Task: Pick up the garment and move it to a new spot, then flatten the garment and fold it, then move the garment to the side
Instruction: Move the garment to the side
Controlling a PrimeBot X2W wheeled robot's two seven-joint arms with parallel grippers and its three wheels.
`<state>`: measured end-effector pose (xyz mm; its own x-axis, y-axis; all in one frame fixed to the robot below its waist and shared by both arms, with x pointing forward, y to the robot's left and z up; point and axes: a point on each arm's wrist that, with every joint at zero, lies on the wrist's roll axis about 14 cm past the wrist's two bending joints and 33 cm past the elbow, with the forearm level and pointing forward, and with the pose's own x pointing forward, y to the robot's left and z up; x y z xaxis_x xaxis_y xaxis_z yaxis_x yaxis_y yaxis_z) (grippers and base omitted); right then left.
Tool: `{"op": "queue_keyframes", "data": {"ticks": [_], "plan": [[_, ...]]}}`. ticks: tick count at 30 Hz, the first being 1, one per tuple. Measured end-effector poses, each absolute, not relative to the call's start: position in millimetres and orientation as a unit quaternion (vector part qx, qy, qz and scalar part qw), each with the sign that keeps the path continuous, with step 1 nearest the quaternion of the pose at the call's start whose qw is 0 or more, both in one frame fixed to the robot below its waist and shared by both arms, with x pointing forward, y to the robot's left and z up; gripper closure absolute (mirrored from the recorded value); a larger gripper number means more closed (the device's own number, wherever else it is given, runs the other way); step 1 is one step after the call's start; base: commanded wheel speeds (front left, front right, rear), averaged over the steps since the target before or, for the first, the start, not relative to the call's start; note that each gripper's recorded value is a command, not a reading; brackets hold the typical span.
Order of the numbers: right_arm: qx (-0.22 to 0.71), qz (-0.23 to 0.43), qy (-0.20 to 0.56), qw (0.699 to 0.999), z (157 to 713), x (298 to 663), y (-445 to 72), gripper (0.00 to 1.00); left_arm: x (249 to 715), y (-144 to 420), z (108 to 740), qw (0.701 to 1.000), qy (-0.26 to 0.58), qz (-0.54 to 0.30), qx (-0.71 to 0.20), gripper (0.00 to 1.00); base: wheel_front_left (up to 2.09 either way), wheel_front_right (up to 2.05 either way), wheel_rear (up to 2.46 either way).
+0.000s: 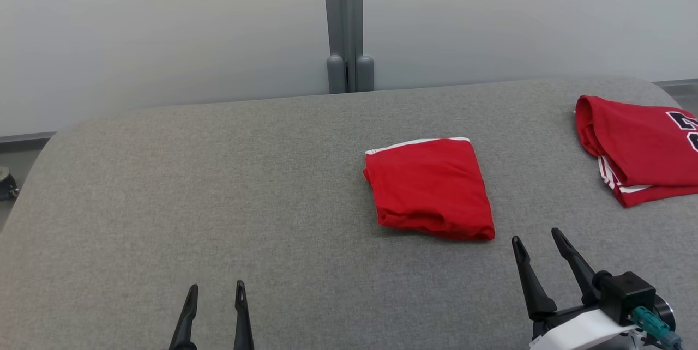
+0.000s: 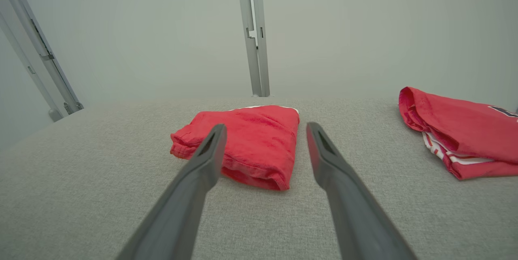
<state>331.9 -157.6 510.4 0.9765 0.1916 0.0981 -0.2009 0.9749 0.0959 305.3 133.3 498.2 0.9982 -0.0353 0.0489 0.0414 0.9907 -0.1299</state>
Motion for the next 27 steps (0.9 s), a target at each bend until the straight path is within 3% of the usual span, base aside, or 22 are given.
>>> {"op": "queue_keyframes", "data": {"ticks": [7,14,22,27], "plan": [[0.061,0.095,-0.04,0.993,508,340,-159,0.0,303,127,490,0.998,-0.009,-0.032,-0.062,0.0,0.0,0.0,0.0],[0.12,0.075,-0.019,0.99,499,375,-171,0.0,312,113,488,0.996,-0.003,-0.056,-0.062,0.0,0.0,0.0,0.0],[0.183,0.08,0.082,0.977,484,448,-184,0.0,337,101,490,0.995,-0.005,-0.079,-0.064,0.0,0.0,0.0,0.0],[0.224,0.07,0.224,0.946,438,469,-191,0.0,352,97,485,0.994,0.002,-0.083,-0.071,0.0,0.0,0.0,0.0]]}}
